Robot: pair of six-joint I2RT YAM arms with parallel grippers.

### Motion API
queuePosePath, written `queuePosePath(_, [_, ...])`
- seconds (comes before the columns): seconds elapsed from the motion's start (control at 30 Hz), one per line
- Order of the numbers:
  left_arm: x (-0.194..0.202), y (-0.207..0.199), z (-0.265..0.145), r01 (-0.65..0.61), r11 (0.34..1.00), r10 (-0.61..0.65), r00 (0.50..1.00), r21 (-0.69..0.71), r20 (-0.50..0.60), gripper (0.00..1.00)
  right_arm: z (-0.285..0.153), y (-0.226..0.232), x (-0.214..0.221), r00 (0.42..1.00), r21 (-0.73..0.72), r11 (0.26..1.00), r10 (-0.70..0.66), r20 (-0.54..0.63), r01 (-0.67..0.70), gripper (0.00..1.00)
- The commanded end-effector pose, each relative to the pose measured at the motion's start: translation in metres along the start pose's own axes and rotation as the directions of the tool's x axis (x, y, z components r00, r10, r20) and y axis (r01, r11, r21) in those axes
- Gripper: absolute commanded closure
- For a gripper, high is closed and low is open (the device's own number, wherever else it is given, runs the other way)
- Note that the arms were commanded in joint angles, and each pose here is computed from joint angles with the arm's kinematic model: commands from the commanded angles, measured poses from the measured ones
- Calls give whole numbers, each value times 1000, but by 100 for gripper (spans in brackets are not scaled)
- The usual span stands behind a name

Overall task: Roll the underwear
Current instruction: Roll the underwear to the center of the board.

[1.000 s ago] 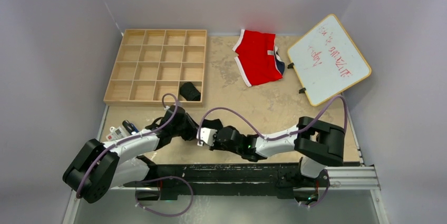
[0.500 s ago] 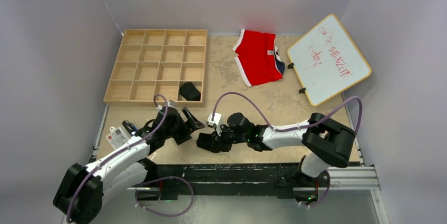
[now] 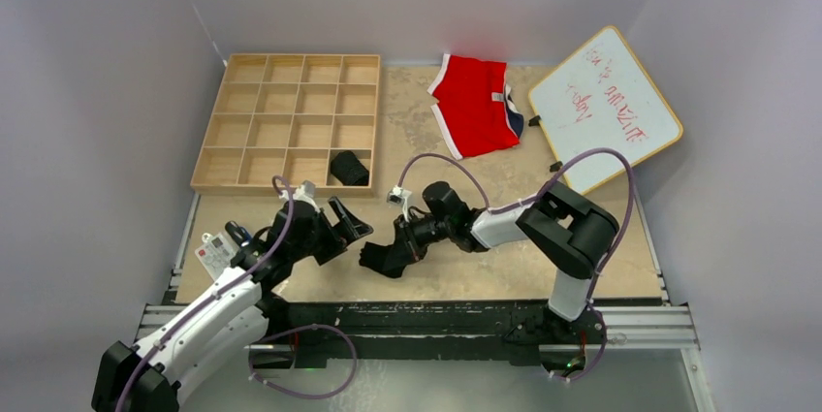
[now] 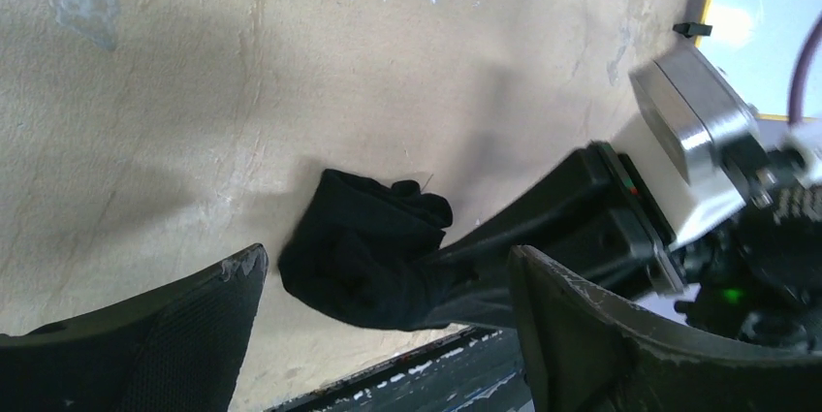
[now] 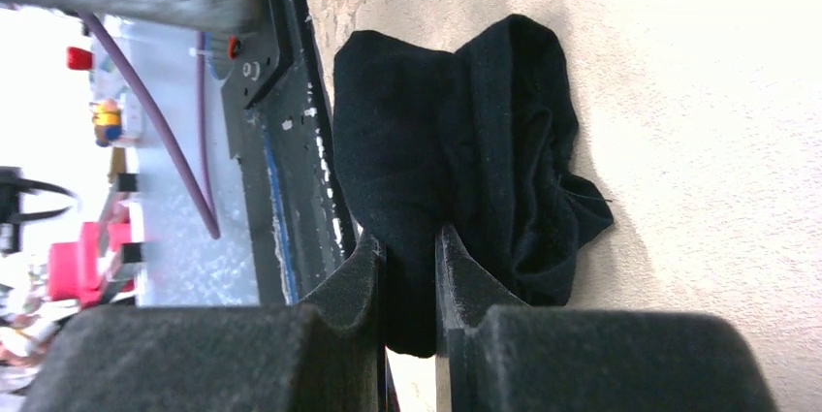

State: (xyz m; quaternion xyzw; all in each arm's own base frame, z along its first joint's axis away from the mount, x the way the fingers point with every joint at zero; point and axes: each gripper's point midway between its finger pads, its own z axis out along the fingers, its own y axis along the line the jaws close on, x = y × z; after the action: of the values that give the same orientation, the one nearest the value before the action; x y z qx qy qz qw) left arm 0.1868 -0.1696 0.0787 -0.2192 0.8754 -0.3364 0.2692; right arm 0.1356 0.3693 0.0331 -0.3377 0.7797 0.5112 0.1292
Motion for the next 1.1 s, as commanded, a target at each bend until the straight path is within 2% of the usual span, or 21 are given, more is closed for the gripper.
queuePosePath(0.0, [6, 0, -8, -18, 1000, 19, 999, 17, -26, 9, -2, -33, 45, 961, 105, 964, 254, -109, -243, 98])
queuePosePath(0.27, [25, 2, -6, 35, 997, -27, 995, 73, -97, 19, 1, -50, 60, 904, 87, 910, 413, -111, -405, 98])
queuePosePath(0.5, [38, 8, 0, 45, 995, -32, 988, 86, -153, 24, 1, -62, 64, 874, 103, 877, 477, -86, -469, 95])
queuePosePath(0.7, [51, 20, 12, 138, 986, -120, 977, 92, -179, 28, 3, -70, 70, 851, 139, 851, 519, -76, -507, 92])
queuePosePath(0.87, [53, 37, 24, 164, 986, -157, 976, 34, -150, 30, 4, -77, 75, 828, 150, 827, 556, -75, -542, 86])
queuePosePath(0.97, [53, 51, 30, 162, 986, -164, 978, -29, -131, 31, 3, -77, 73, 834, 145, 832, 548, -62, -535, 81])
queuePosePath(1.07, [53, 63, 35, 149, 985, -158, 980, -88, -117, 37, 1, -76, 67, 846, 147, 841, 532, -43, -521, 73])
